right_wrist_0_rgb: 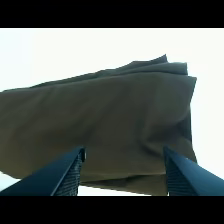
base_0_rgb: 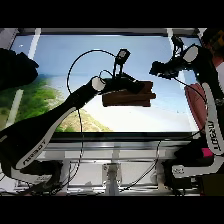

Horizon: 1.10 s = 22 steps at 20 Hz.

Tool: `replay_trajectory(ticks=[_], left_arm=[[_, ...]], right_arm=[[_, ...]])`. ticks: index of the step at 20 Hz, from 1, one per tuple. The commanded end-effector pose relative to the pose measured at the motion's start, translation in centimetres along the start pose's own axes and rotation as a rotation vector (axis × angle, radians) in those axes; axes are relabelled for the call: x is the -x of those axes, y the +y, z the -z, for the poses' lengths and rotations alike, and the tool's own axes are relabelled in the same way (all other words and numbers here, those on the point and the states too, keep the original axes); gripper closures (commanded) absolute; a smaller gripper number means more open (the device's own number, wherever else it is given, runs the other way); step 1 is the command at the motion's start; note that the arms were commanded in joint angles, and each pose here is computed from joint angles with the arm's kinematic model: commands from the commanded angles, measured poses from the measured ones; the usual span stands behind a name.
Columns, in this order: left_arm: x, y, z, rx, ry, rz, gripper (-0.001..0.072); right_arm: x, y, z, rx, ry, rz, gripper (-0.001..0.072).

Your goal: Fold the clothes and pants, and hang the long-sleeved shirts on hangers.

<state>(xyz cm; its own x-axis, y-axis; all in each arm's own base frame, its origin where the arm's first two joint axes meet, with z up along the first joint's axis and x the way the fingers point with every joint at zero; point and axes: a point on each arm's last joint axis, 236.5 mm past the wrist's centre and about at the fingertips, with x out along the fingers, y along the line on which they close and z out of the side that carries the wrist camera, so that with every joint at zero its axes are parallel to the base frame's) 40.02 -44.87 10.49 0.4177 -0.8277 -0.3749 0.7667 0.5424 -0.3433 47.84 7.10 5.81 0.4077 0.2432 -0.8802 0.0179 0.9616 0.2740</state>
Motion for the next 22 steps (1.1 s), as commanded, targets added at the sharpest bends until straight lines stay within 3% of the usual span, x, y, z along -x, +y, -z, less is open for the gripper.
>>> replay_trajectory(ticks=[1,5,9,11,22], left_arm=[[0.9,1.6,-1.2,0.006,-0.024,-0.027,0.0037],[2.1,3.4,-2.1,0.018,-0.036,-0.048,0.0037],[2.6,4.3,-1.9,0.028,-0.02,-0.045,0.0037],[2.6,4.4,-1.9,0.029,-0.021,-0.048,0.0037],[2.6,4.5,-1.9,0.029,-0.022,-0.048,0.0038]], right_arm=[[0.0,-2.9,1.2,0.123,0.066,0.077,0.0151],[-1.6,-7.0,3.0,0.018,0.171,0.057,0.0152],[-4.6,-6.4,6.1,-0.145,0.342,-0.209,0.0142],[-6.7,-6.2,7.1,-0.204,0.398,-0.27,0.0019],[-14.1,0.2,11.5,-0.228,0.573,-0.403,0.0023]])
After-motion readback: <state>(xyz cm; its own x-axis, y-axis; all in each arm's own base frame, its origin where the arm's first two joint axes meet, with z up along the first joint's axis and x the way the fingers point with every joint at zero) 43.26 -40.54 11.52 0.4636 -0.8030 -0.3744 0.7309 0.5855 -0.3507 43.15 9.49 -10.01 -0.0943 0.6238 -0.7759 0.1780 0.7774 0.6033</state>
